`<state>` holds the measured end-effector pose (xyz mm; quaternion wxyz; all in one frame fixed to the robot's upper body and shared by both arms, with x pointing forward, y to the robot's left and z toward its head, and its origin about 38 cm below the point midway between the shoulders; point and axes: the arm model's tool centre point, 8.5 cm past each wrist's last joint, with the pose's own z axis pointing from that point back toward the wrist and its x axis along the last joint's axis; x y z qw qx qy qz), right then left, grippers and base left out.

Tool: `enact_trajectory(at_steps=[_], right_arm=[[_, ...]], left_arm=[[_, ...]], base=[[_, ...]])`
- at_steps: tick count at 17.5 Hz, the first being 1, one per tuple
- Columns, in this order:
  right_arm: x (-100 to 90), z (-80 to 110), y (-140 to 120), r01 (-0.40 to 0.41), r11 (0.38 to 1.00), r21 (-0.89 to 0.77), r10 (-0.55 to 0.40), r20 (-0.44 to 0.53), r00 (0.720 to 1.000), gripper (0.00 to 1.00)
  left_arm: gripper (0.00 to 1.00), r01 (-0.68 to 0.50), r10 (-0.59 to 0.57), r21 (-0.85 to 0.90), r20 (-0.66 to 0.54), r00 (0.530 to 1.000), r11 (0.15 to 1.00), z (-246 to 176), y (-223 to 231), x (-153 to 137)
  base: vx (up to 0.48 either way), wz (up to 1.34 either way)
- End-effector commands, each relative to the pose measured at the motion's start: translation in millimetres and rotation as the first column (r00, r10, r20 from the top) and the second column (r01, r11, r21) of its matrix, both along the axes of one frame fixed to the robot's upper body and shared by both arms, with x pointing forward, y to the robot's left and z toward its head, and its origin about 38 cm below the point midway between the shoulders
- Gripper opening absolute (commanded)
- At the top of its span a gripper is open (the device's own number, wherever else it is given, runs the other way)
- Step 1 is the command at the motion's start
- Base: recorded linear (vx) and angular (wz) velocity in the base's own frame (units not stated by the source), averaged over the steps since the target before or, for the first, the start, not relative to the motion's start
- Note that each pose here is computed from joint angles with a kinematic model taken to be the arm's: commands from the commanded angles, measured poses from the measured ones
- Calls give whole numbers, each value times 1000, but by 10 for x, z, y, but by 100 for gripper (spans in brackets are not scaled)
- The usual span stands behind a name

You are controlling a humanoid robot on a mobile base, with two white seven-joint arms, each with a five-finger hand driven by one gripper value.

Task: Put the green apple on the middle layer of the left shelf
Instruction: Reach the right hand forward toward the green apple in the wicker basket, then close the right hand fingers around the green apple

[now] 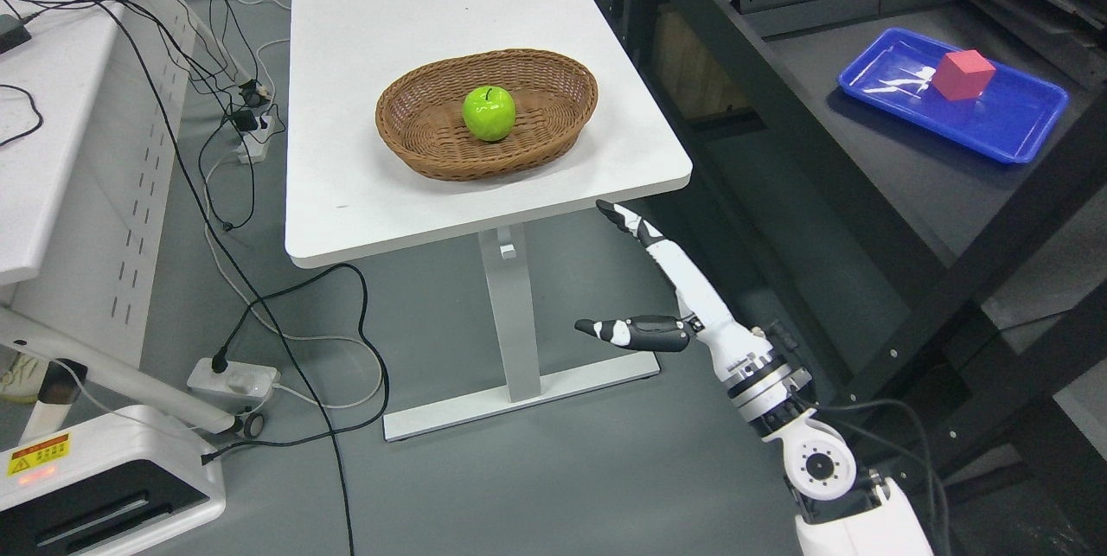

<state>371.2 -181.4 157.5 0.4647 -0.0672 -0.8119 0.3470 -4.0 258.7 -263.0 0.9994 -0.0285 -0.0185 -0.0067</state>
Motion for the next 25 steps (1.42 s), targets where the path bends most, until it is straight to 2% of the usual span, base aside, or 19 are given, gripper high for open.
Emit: enact_trajectory(at_steps=[1,5,10,13,15,16,20,25], right_arm=[[83,239,203,-60,973,-224,96,150,984,100],[319,588,189,-11,972,-234,58,195,979,100],[445,802,385,-60,948,-312,127,199,972,100],[476,670,639,-139,921,-364,201,141,969,100],[573,657,746,-139,903,-405,200,111,973,100],[652,643,741,-125,894,-430,185,100,978,100],[846,502,707,-156,846,-510,171,-18,985,100],[793,294,658,-227,765,-603,206,-105,973,100]], left_arm=[[100,1,-1,18,0,1000,1000,9,112,3],[100,1,0,18,-2,1000,1000,9,113,-3],[100,1,-1,18,0,1000,1000,9,112,3],[100,1,0,18,-1,1000,1000,9,113,-3],[100,1,-1,18,0,1000,1000,9,112,3],[100,1,-1,18,0,1000,1000,9,112,3],[100,1,-1,18,0,1000,1000,9,113,-1],[100,1,-1,18,0,1000,1000,9,112,3]], base=[[33,0],[98,-11],[210,81],[217,-104],[233,9],[255,134],[248,113],[224,-8]])
